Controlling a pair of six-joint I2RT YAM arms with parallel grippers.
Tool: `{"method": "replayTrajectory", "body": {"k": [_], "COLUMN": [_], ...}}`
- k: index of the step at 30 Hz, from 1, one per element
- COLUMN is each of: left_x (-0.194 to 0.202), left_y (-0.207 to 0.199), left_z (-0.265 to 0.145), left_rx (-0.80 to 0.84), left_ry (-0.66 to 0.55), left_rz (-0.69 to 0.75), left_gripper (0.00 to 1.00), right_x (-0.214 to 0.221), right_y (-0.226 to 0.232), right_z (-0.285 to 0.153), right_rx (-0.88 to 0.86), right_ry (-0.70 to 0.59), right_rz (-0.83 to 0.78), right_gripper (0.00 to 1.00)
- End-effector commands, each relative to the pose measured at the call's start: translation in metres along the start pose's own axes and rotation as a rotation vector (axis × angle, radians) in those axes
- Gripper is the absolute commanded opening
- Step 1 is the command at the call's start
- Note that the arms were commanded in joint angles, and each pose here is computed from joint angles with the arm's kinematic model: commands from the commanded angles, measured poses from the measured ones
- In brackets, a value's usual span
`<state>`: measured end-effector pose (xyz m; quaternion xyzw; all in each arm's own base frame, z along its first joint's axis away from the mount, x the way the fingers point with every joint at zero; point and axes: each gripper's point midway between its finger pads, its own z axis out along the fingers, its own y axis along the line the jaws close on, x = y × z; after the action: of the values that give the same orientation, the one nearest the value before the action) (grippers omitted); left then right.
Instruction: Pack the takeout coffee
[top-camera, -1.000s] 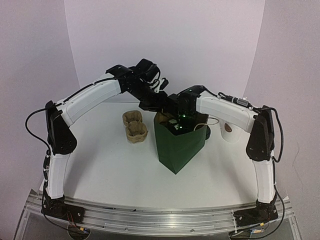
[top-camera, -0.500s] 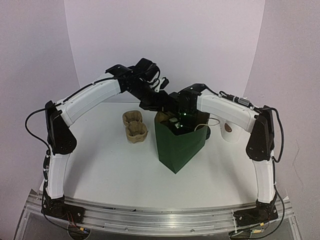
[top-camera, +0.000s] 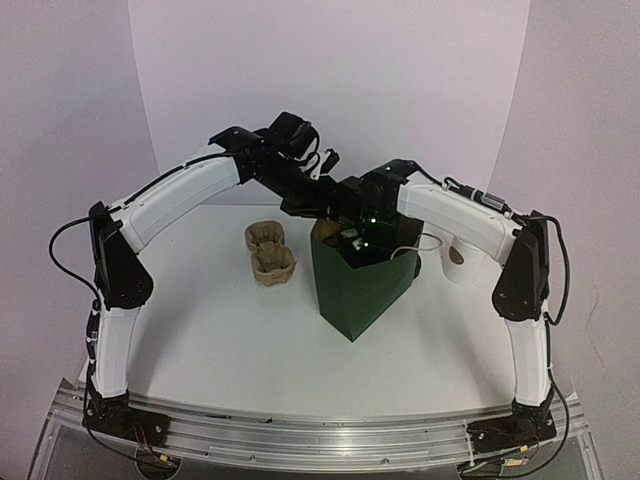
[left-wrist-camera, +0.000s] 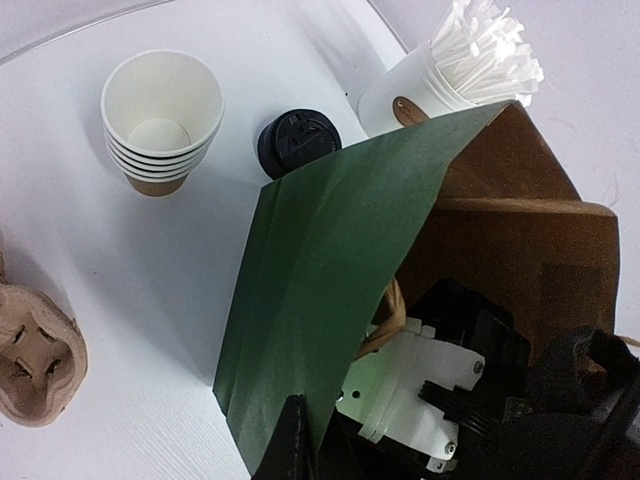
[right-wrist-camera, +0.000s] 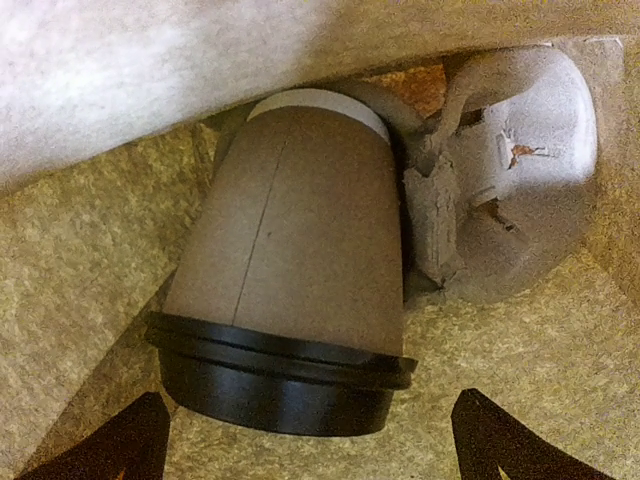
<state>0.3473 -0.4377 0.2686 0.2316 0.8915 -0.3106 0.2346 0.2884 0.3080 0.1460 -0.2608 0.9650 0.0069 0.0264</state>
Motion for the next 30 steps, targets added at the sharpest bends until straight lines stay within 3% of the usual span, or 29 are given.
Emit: {"method": "replayTrajectory", "body": {"k": [1,23,30], "left_x": [0.006,0.025,0.024], "left_y": [0.005,0.015,0.011], "left_z": [0.017,0.025,0.018], "left_rx": [-0.026,-0.056,0.028], "left_ry": [0.026,0.105,0.085], "left_rz": [-0.014,-0.053,-0.053], "left_gripper": [0.0,0.0,0.0], "right_x": [0.02,0.017,0.023], "right_y": [0.011,0.014,0.014], "right_z": [-0.051,-0.072,-0.067], "right_rx": [-0.059,-0.095,-0.106], "right_ry": [-0.034,-0.11,-0.101], "right_rz": [-0.037,-0.042,-0.041], "right_gripper": [0.98,0.98,0.98]}}
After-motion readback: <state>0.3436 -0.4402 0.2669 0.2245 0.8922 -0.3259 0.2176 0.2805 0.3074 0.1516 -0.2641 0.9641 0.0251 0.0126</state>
